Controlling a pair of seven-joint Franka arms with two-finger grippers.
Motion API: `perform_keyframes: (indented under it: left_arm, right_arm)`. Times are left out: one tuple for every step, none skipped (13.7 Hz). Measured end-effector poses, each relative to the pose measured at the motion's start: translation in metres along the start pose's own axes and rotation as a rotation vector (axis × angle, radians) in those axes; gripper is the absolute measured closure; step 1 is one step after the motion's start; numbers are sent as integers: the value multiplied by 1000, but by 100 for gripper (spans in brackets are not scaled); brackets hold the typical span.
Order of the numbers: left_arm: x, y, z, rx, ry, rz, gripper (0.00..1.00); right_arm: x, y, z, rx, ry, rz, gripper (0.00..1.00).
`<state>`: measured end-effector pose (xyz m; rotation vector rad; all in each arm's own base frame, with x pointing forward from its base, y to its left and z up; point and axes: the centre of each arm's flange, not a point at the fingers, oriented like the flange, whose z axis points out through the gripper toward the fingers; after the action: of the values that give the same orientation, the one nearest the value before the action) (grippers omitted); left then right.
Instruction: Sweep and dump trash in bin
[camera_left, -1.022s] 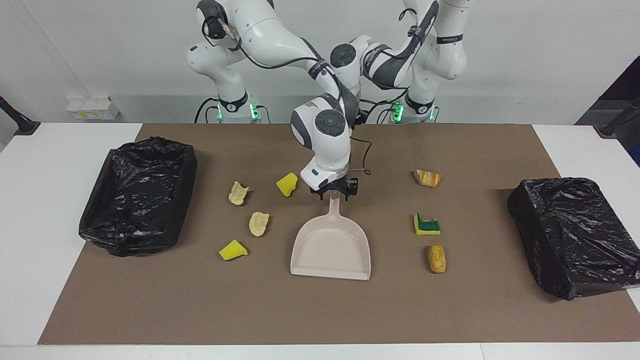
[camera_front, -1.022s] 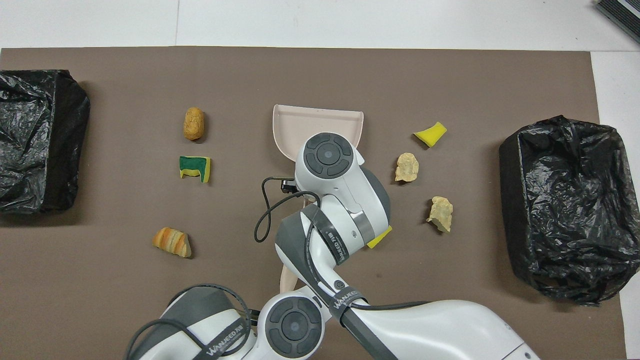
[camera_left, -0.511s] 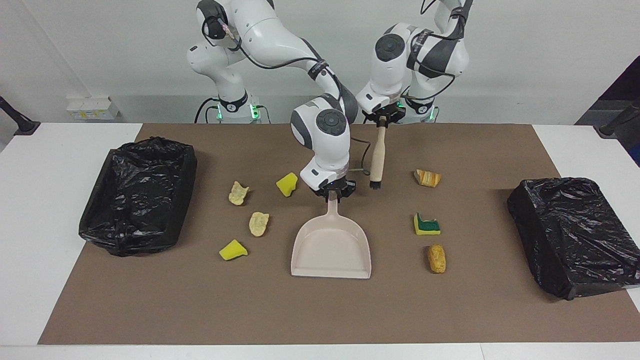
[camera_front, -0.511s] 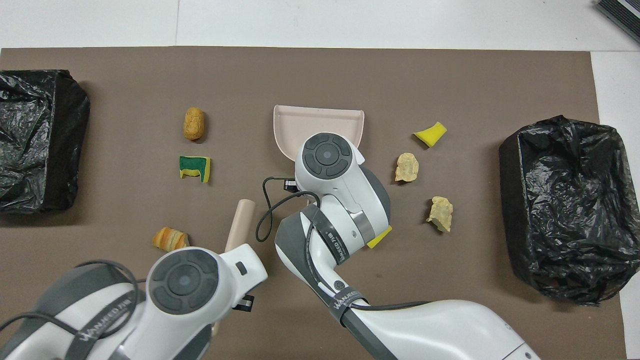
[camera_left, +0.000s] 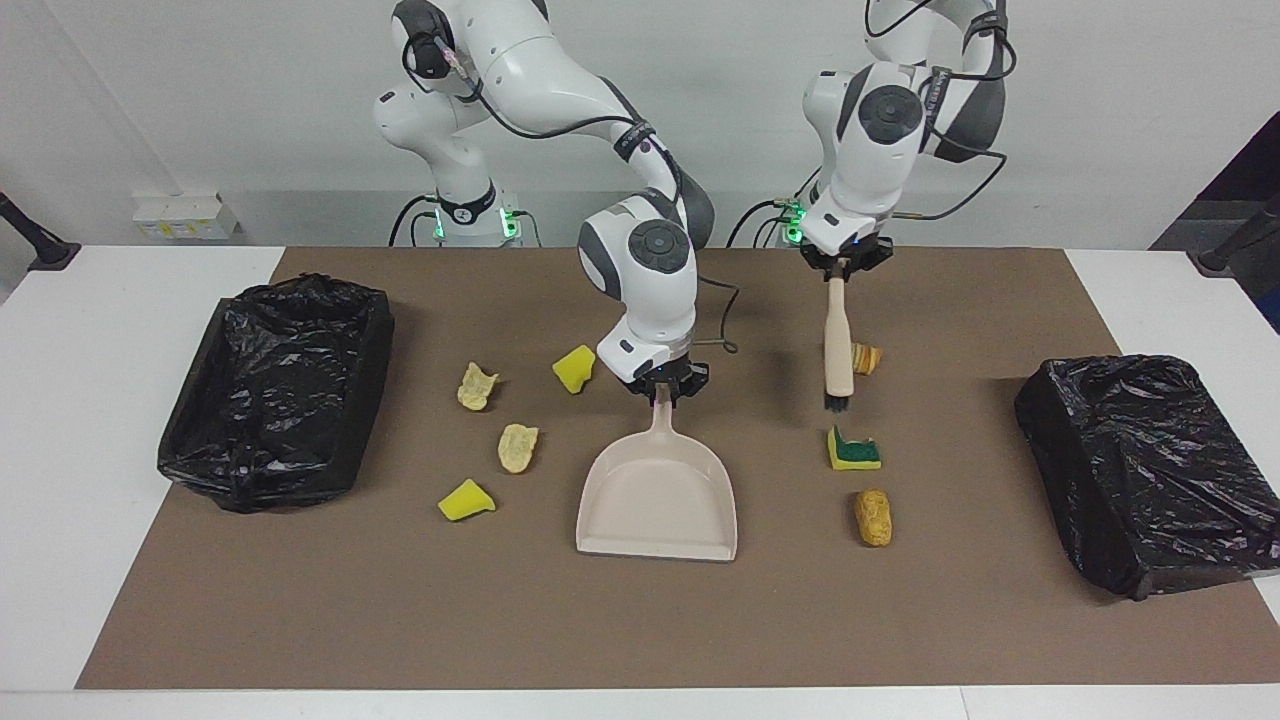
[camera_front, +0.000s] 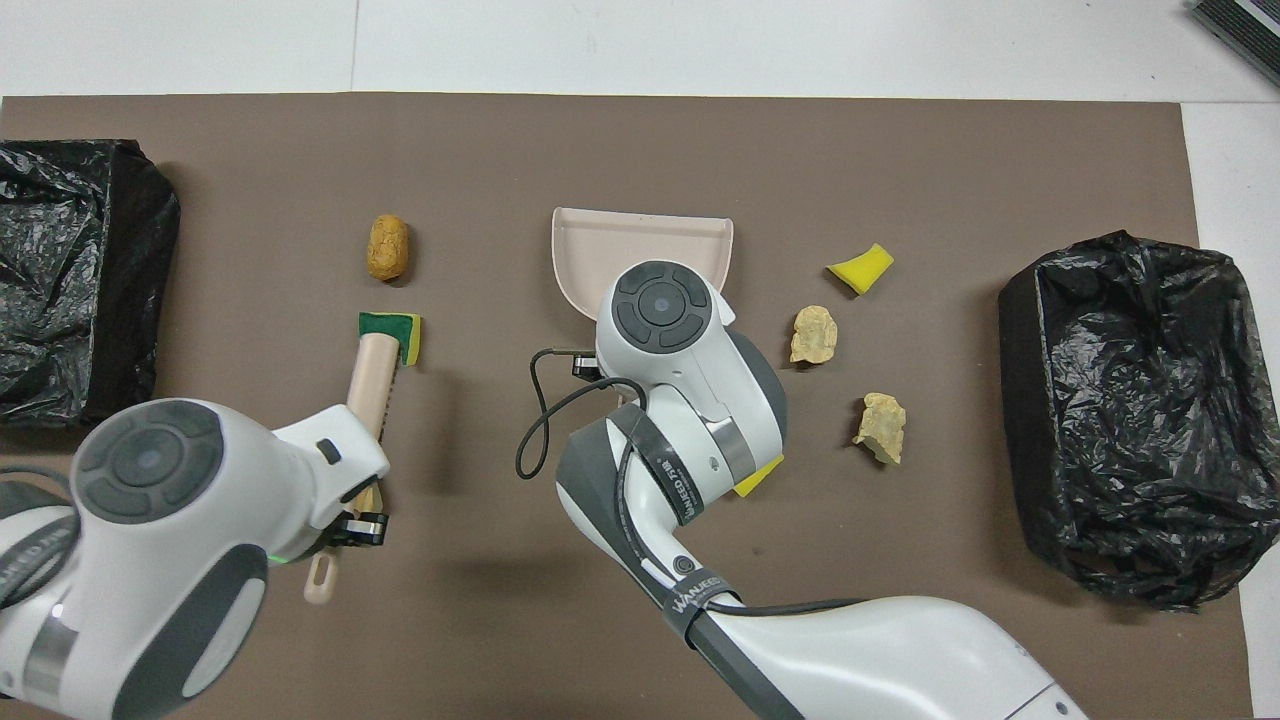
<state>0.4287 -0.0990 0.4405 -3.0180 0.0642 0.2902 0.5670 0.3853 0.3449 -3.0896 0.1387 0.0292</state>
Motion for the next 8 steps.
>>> perform_keyframes:
  left_arm:
    - [1,-14,6,0,-12,-44,73]
    - [-1,-26,12,-1,-25,-99,73]
    - [-5,-33,19,-2,-39,-157,73]
    - [-14,-38,27,-1,-53,-223,73]
    - [-24,-39,34,3,-66,-290,73]
    - [-35,-38,39,10,-75,-357,73]
    - [-44,-34,45,21,-83,-425,73]
    - [-51,-28,50,35,-89,-472,73]
  right_arm:
    - [-1,-1,-1,-4,-4,-22,69]
    - [-3,-1,-3,-15,-10,-48,69]
    - [-4,-1,-6,-40,-11,-80,69]
    - [-6,1,-11,-76,-8,-117,69]
    - [-8,2,-16,-107,-3,-162,69]
    - [-11,1,-23,-126,1,-213,69]
    - [-17,-2,-29,-149,-2,-281,69]
    - [-24,-5,-34,-175,-8,-356,69]
